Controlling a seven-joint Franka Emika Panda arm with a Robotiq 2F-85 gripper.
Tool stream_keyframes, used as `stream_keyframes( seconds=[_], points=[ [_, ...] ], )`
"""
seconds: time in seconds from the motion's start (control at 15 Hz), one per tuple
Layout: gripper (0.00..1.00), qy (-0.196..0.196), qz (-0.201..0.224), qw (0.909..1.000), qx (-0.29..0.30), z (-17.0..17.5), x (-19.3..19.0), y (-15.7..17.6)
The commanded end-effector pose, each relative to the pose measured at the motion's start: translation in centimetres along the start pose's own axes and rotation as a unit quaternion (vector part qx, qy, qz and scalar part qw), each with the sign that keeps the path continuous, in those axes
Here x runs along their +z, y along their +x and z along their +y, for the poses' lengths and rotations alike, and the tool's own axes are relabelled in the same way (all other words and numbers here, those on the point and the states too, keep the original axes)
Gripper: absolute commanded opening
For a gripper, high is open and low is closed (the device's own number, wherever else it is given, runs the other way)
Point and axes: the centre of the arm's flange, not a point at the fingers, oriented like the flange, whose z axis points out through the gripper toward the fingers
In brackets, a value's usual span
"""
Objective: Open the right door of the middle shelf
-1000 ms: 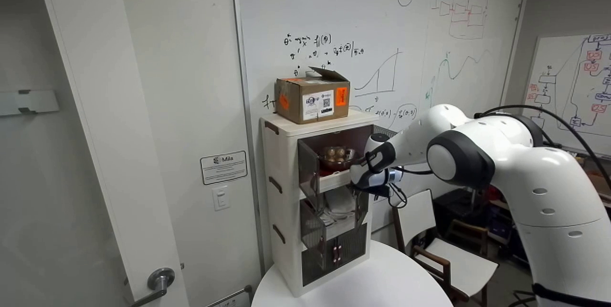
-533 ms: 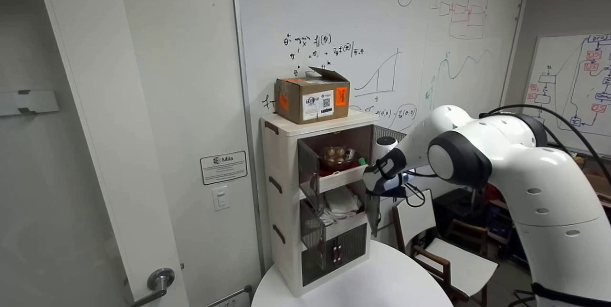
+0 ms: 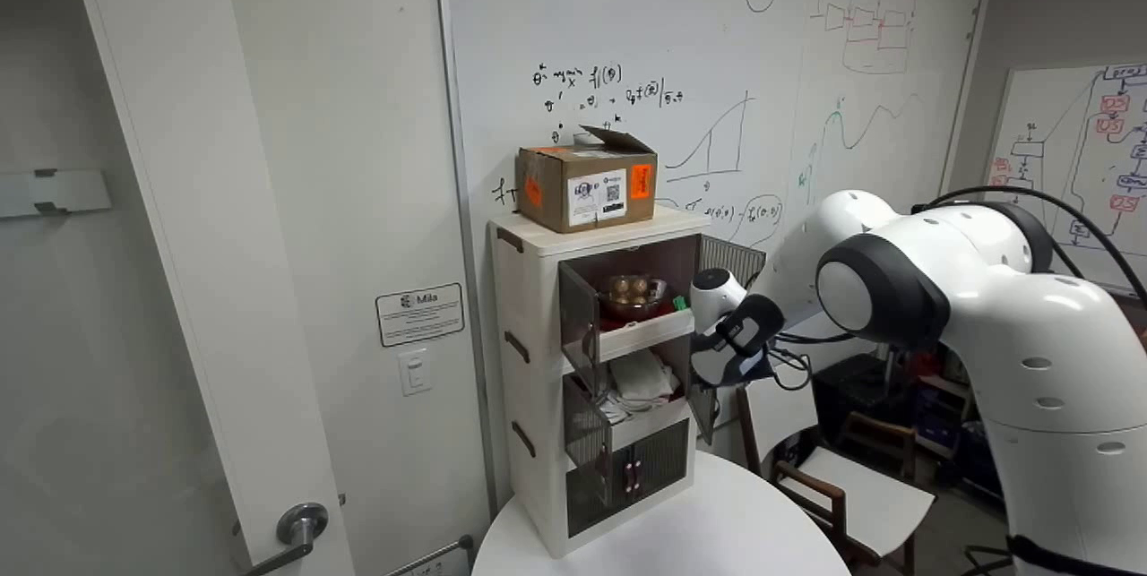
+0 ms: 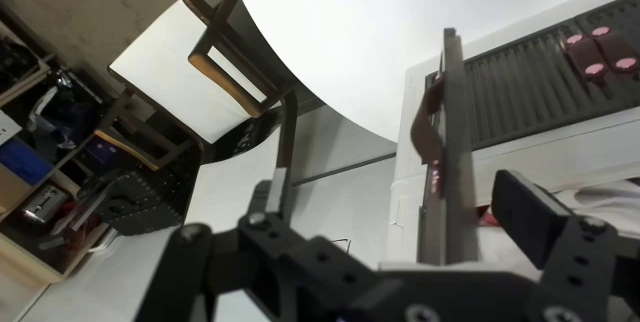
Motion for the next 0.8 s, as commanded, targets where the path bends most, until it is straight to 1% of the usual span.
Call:
stream_keyframes(
  seconds=[0.0, 0.2, 0.47, 0.6, 0.73],
  points=[
    [1.0, 0.009, 0.029, 0.9991, -0.03, -1.7, -3.8, -4.5],
    [1.0, 0.019, 0.063, 0.9969, -0.044, -2.7, -6.2, -6.1],
    [1.0, 0.04, 0.112, 0.9917, -0.048, -2.8, -9.7, -7.3],
    [1.0, 0.071, 0.135, 0.9872, -0.047, -2.8, -10.7, -7.5],
    [1.0, 0.104, 0.153, 0.9818, -0.044, -2.8, -10.9, -7.3]
  ],
)
